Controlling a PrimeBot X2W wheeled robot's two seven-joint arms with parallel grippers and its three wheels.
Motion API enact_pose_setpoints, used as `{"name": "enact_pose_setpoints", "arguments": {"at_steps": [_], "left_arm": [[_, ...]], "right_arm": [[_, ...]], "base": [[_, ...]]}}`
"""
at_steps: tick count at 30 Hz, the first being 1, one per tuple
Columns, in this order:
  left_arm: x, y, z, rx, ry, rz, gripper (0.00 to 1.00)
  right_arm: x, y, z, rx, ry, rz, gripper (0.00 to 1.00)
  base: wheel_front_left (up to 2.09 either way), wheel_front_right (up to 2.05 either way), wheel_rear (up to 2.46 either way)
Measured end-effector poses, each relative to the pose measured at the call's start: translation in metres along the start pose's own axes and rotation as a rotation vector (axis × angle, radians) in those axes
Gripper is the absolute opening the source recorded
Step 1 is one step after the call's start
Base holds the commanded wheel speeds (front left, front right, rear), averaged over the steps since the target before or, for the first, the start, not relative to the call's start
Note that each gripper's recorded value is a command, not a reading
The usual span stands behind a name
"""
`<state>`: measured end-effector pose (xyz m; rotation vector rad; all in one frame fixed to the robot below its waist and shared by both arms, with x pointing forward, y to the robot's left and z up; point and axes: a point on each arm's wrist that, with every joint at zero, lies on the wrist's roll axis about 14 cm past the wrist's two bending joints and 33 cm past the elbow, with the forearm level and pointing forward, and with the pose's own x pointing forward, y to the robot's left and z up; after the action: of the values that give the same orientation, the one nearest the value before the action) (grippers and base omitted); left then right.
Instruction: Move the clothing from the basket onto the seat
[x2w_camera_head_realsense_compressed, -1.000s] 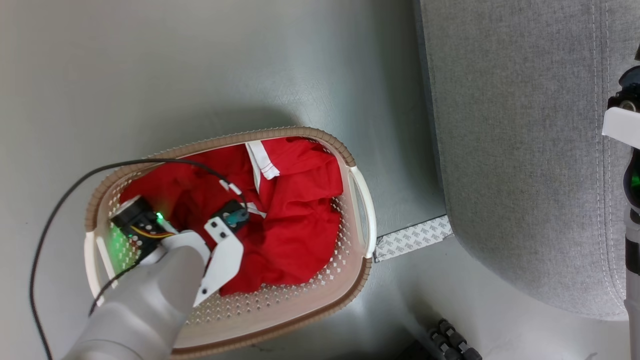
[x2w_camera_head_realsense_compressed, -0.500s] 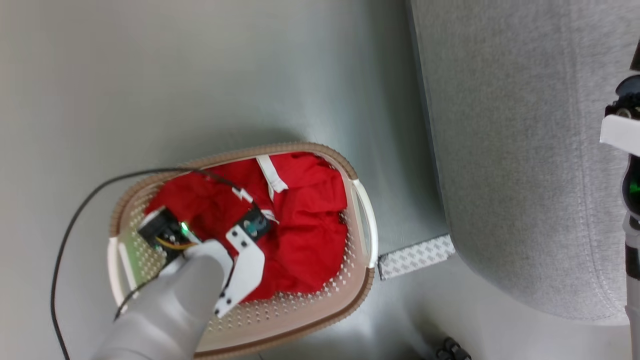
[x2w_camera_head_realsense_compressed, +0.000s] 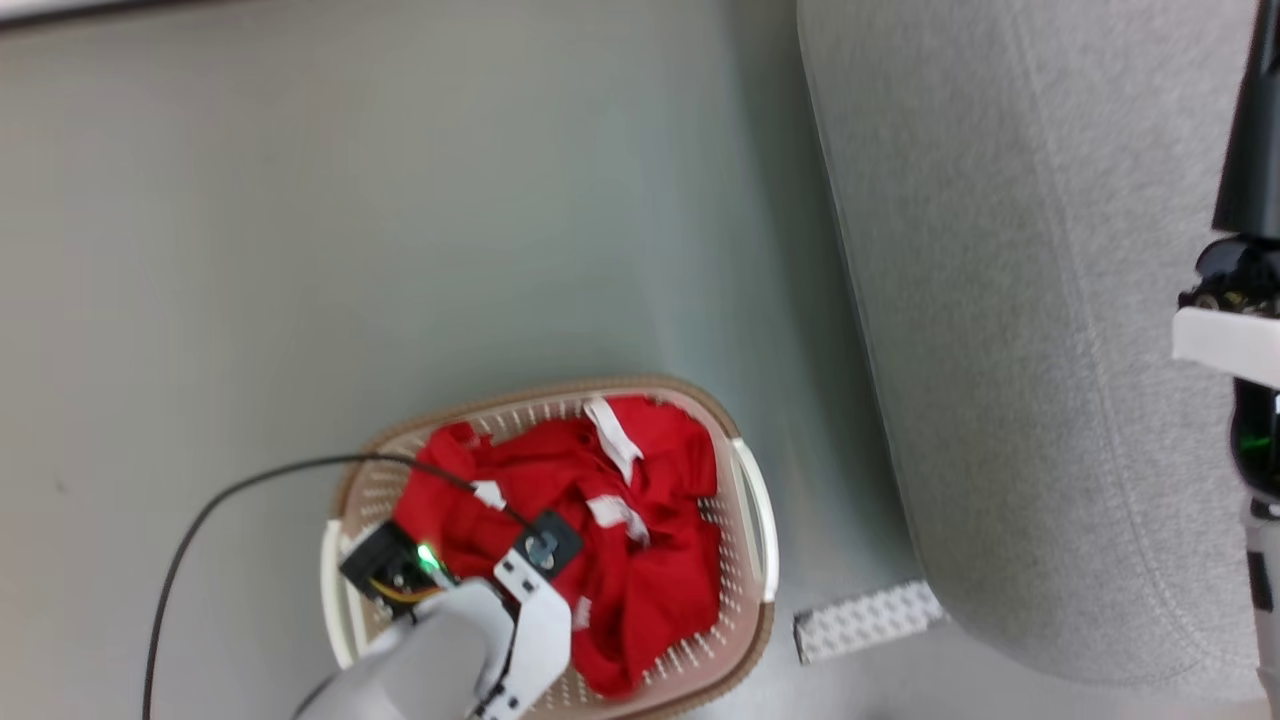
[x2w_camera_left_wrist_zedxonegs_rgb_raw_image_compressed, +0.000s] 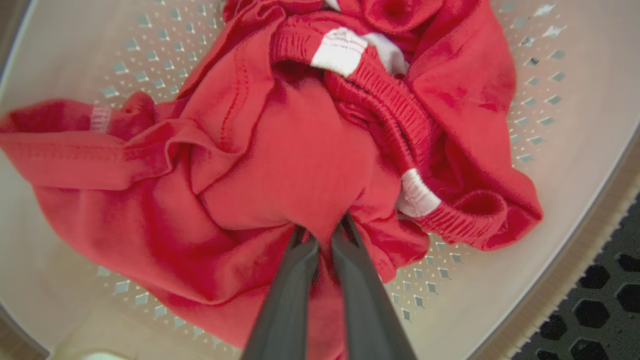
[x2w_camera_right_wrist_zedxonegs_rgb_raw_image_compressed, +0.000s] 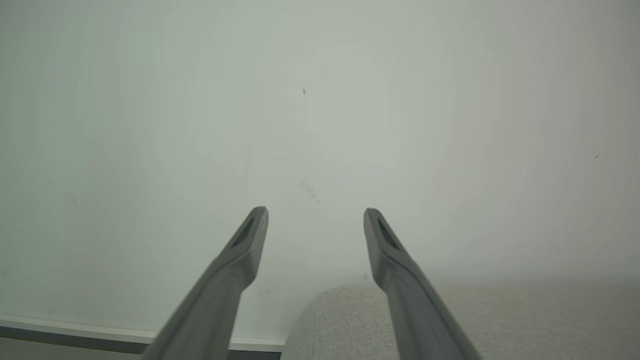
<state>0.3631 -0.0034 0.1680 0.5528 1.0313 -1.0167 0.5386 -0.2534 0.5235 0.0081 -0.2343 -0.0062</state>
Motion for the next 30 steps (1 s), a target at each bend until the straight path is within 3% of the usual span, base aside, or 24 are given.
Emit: {"name": "enact_pose_setpoints", "arguments": {"at_steps": [15, 30], "left_arm": [[-0.085, -0.021, 0.057, -0.110, -0.321, 0.096, 0.00], [-0.161, -0.028, 0.106, -0.185, -0.632, 0.204, 0.00]], "right_arm": [[-0.038, 0.011, 0.077, 0.035, -0.093, 0.026, 1.00], [-0.072, 0.032, 0.112, 0.096, -0.140, 0.067, 1.00]], "base": [[0.00, 0.00, 0.00], [0.00, 0.00, 0.00]]}}
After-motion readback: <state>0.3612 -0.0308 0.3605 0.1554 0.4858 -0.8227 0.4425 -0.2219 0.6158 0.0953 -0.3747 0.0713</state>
